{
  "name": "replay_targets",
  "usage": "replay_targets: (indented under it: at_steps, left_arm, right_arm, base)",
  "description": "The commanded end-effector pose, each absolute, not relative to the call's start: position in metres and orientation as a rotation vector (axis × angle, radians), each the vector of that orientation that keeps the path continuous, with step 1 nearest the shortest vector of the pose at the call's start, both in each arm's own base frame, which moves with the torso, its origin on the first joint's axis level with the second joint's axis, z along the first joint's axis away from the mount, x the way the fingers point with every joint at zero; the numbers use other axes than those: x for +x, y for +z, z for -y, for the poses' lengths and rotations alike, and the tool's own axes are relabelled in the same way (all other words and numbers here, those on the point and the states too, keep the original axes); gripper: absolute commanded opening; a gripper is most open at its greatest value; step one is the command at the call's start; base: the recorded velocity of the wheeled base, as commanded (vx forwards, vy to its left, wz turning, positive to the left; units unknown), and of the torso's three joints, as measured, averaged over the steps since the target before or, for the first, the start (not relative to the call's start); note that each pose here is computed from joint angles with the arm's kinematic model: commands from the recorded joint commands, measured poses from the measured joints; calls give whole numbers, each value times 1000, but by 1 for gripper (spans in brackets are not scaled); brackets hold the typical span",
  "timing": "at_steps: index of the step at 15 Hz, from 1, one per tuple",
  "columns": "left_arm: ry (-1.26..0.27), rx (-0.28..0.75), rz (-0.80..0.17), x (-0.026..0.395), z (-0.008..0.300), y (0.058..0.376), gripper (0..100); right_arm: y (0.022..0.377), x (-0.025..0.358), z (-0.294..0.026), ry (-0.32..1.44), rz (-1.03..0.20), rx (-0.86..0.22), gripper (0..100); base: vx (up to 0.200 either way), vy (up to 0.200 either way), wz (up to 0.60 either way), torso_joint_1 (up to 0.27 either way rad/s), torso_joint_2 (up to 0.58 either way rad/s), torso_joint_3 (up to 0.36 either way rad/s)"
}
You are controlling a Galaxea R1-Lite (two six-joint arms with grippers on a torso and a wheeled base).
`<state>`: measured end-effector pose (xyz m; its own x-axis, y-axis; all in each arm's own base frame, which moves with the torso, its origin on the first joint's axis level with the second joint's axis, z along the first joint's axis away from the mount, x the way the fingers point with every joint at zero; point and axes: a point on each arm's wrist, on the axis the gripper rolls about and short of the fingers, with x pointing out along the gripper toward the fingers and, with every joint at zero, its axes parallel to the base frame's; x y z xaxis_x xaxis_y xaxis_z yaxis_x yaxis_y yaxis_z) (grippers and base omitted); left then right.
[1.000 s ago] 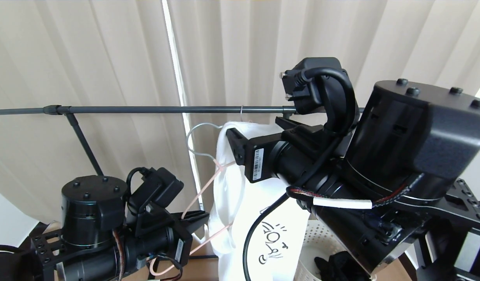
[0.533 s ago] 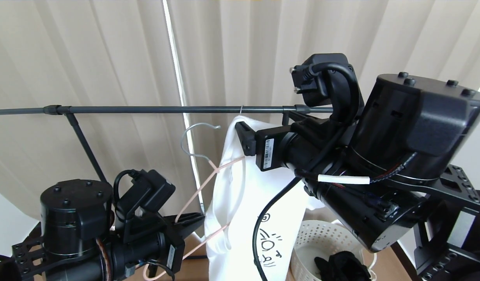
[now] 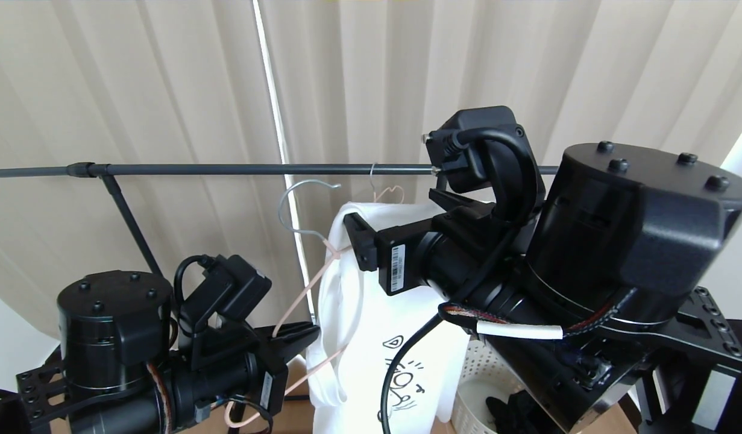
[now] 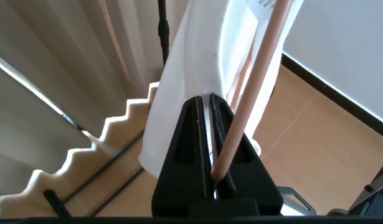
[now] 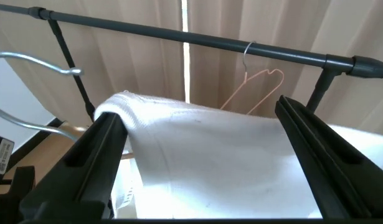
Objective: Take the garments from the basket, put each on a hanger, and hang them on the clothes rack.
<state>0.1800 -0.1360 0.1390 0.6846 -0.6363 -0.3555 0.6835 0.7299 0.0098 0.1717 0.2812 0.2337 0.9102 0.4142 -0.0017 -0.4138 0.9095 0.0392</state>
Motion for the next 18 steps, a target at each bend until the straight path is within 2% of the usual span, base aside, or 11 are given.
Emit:
replay_targets:
  at_steps: [1,7,18]
  left_arm:
    - [-739,143,-338,182,136,140,0]
    - [-718,127,-327,186,134,143,0]
    - [-652,88,-224,205,127,157,0]
  right_arm:
    - [232,171,-283,431,-14,33,100]
    - [231,171,-283,432,-15,32,100]
    - [228,171,-283,432,-22,24,100]
  base:
    - [0,0,0,0,0,0]
    - [0,0,0,0,0,0]
    - [0,0,0,0,0,0]
